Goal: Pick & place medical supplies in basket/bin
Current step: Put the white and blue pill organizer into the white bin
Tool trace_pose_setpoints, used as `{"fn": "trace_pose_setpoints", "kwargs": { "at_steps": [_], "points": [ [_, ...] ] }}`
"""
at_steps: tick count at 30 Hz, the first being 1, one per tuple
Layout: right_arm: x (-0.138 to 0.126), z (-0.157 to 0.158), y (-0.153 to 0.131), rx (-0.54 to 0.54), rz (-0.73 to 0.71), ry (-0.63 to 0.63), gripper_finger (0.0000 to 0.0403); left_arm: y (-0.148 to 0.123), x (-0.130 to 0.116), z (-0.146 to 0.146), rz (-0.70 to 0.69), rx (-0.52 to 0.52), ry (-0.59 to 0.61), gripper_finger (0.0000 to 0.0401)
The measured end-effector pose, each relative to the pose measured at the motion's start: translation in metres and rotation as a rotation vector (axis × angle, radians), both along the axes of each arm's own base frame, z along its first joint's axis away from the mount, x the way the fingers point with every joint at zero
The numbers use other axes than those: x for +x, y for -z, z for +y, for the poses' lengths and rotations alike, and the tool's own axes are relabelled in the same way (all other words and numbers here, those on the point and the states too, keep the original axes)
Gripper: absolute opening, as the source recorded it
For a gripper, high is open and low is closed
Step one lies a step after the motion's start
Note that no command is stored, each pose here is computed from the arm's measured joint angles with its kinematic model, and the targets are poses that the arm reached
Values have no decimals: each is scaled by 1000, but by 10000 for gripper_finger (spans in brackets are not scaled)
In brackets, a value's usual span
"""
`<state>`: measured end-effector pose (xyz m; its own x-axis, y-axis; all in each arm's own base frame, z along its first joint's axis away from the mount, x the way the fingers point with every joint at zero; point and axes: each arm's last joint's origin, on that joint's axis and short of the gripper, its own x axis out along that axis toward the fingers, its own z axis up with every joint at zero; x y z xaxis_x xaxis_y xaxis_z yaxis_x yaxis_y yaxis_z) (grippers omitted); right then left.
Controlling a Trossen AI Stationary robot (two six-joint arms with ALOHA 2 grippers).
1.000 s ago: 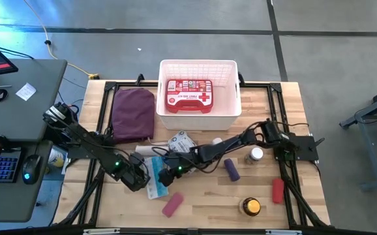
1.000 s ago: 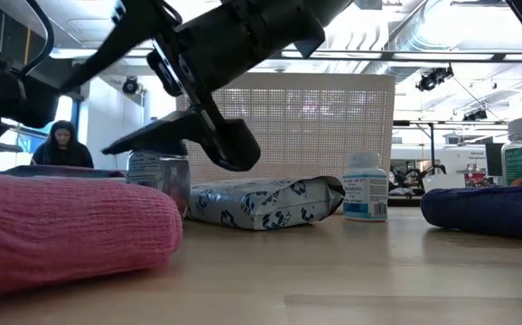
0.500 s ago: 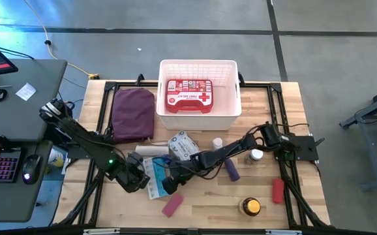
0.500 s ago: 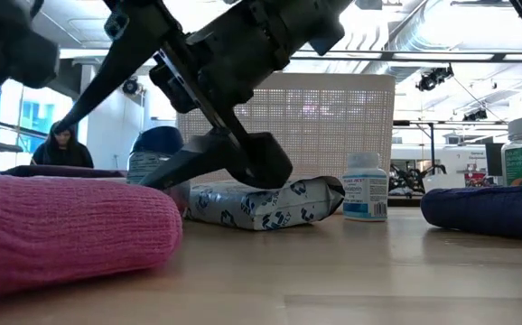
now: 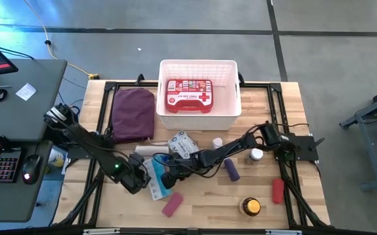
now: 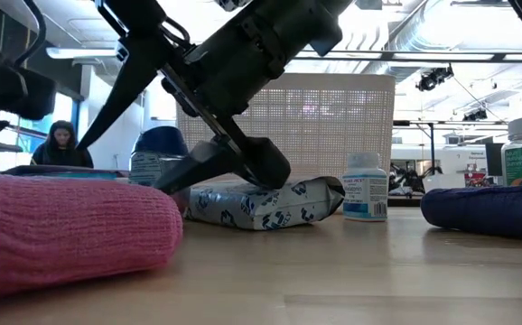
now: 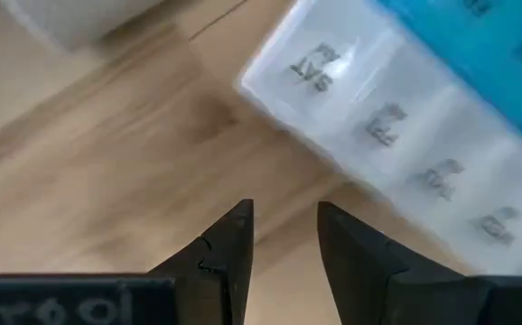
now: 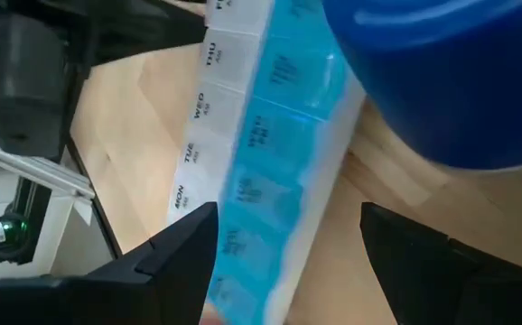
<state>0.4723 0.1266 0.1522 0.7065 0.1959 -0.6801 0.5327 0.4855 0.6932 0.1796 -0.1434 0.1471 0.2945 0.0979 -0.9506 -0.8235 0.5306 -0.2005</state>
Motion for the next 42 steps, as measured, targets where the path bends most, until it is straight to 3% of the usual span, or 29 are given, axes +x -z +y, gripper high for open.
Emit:
{"fn": "trace_pose_setpoints", "kwargs": {
  "at_steps": [9, 14, 21, 26, 31, 36, 42],
  "points": [
    [-1, 0, 1, -2, 5, -1, 261, 4, 8, -7, -11, -40, 5, 161],
    [-1, 0, 1, -9, 11, -5, 261, -19, 9, -10, -37, -73, -8, 161],
    [-3, -6, 5, -40, 59, 87, 261, -43, 7, -8, -62, 46, -14, 161],
    [-4, -17, 8, -74, 91, 162, 261, -43, 10, -9, -83, 40, -14, 161],
    [-1, -21, 7, -80, 70, 165, 261, -43, 10, -9, -98, 50, -38, 161],
    [8, -15, 14, -11, 5, 112, 261, -42, 11, -8, -118, 81, -41, 161],
    [7, -13, 25, -19, 41, 141, 261, -32, 10, -6, -132, 107, -44, 161]
  ]
}}
